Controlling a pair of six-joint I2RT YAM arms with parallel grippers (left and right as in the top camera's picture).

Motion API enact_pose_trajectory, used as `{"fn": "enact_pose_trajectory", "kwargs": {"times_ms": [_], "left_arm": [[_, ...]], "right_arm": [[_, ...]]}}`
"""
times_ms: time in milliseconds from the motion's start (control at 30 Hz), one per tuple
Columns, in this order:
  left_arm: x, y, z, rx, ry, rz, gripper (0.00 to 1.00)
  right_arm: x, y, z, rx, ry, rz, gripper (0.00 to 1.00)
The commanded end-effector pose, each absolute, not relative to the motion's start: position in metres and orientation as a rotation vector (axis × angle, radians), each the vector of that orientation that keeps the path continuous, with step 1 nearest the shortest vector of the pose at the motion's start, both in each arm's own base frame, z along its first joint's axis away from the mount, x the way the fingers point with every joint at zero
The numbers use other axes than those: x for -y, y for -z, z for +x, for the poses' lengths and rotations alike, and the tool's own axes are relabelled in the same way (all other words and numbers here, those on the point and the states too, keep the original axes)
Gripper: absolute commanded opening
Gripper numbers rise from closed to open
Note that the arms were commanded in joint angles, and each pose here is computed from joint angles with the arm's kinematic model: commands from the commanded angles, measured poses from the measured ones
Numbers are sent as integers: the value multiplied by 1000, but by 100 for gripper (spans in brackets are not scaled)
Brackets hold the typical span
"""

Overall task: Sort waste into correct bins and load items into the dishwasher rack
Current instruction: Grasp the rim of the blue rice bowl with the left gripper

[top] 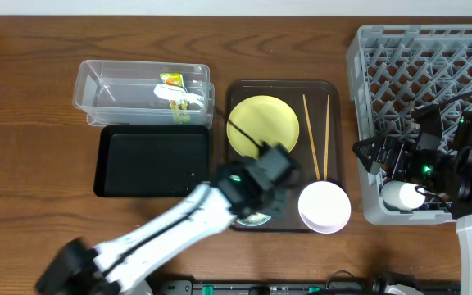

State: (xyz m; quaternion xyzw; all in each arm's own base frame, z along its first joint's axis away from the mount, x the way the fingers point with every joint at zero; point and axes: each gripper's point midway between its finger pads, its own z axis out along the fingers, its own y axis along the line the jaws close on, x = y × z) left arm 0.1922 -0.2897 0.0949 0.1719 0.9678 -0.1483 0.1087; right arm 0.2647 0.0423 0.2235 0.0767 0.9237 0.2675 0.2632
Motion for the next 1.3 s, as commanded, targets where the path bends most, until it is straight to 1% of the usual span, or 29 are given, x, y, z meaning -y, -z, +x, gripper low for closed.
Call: {"fn": "enact_pose_trajectory", "kwargs": {"times_ms": [0,133,233,367,400,467,567,667,833,1100,1267], "left_arm": [[296,-68,186,-2869,324,530,38],[298,-43,183,-2906,252,529,38],[295,-35,188,-2900,203,517,37],[298,-27,188,-2908,201,519,28],[299,-25,187,-2916,204,523,22],[299,-22,186,-2924,197,528,6],[300,-25,187,-2918,203,527,6],[295,-43,196,-2901,204,532,6],[272,-97,228,-2856,297,415,6],[232,-179,258,-2765,920,264,6],[193,-201,269,-2685,1227,195,7]], "right_arm": [[-43,-229,266,-2486,-723,214,99],[-44,-229,265,-2490,-725,216,99],[-44,-229,265,-2490,-728,225,99],[-43,-229,266,-2487,-731,237,99],[-43,-229,266,-2486,-731,237,99],[-43,-229,266,-2486,-730,237,99],[-42,-229,266,-2489,-722,240,99],[-42,-228,266,-2490,-723,240,99],[-42,-229,266,-2489,-722,241,99],[-42,-228,266,-2492,-723,242,99],[-42,-228,265,-2494,-724,243,99]]}}
